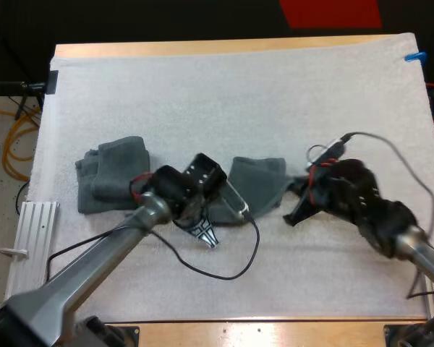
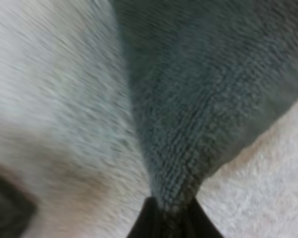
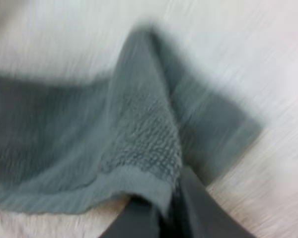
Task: Pick towel from pile fold and stack
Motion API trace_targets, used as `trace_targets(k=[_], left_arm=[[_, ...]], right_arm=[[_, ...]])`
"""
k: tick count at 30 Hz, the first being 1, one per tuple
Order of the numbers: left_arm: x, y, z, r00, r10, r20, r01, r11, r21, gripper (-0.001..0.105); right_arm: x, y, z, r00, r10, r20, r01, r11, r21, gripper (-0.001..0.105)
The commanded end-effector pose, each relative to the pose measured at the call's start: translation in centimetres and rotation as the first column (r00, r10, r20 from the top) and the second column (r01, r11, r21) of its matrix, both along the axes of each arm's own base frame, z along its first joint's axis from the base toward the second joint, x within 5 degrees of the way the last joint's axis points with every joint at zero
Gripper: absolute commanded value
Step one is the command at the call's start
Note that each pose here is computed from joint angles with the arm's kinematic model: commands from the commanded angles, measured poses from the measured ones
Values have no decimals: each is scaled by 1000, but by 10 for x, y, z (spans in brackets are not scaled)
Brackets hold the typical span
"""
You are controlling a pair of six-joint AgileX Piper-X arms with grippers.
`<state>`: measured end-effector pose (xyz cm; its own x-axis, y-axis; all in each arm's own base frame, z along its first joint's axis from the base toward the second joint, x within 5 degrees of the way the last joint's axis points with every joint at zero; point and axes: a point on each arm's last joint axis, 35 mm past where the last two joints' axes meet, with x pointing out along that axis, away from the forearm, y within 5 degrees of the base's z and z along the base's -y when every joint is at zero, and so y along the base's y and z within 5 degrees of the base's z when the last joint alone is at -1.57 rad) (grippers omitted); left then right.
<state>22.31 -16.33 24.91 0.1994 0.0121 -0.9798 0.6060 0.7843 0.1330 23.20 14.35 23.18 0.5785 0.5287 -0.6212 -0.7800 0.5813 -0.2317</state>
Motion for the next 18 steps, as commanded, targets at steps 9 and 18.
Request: trace_targets(k=[9, 18], left_arm=[[-12, 7, 114, 963, 54, 266, 23, 960, -279, 0], [-49, 30, 153, 960, 126, 251, 5, 887, -462, 0]], right_arm=[[-52, -32, 111, 994, -54, 99, 50, 998, 42, 0], [-96, -48, 163, 997, 56, -52, -53, 997, 60, 0]])
